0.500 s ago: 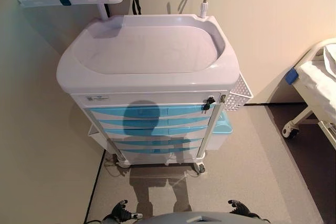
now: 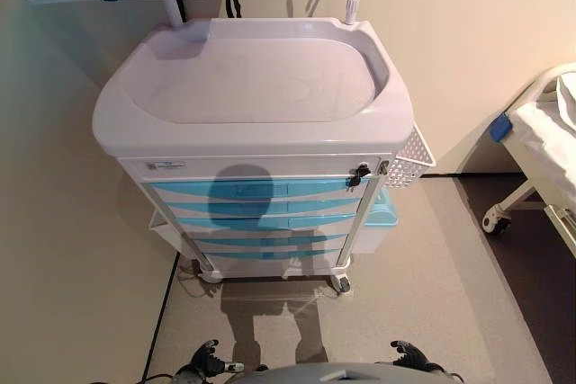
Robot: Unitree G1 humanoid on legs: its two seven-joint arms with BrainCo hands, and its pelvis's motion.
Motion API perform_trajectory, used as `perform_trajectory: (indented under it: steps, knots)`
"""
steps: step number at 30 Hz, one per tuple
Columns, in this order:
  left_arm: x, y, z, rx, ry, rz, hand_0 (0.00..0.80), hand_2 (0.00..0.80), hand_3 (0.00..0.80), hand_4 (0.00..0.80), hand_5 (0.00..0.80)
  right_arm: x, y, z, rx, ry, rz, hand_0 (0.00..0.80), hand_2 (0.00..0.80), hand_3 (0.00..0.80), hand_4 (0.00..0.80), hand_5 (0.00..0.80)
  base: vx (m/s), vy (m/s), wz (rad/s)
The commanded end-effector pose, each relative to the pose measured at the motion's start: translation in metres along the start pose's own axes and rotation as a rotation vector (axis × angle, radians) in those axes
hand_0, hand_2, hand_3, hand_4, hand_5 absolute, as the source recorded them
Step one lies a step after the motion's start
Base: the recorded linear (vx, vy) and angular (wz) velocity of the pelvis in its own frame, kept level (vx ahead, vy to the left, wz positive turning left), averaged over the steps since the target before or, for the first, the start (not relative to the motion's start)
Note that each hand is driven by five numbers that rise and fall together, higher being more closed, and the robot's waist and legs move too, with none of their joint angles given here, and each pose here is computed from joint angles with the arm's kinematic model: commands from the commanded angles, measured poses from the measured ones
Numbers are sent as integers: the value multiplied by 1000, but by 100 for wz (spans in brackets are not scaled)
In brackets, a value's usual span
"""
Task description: Open the drawer and pick up the medicine
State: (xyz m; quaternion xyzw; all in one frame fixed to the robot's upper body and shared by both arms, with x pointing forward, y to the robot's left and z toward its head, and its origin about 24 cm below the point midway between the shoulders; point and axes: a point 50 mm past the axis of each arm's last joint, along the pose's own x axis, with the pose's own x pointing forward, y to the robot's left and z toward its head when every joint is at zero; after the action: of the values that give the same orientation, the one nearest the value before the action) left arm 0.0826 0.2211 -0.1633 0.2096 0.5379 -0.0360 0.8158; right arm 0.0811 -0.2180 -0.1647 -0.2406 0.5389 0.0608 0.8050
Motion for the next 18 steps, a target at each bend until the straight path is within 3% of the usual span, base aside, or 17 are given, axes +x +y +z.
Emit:
perform_trajectory:
  steps: [1,11,12,18]
  knots:
    - [6,2,37,-123,-112,33,0,0,0,0,0,2,-1,8,-63,-26,2,0,0,0,0,0,0,0,0]
    - [4,29,95,-327,-351,128,0,0,0,0,0,4,-14,21,-78,-90,-36,0,0,0,0,0,-75,11,-4]
    - [-4,40,125,-374,-486,147,0,0,0,0,0,5,-22,28,-83,-112,-58,0,0,0,0,0,-134,12,-8]
    - [-21,50,165,-486,-683,135,0,0,0,0,0,7,-40,43,-76,-147,-114,0,0,0,0,0,-136,25,-4]
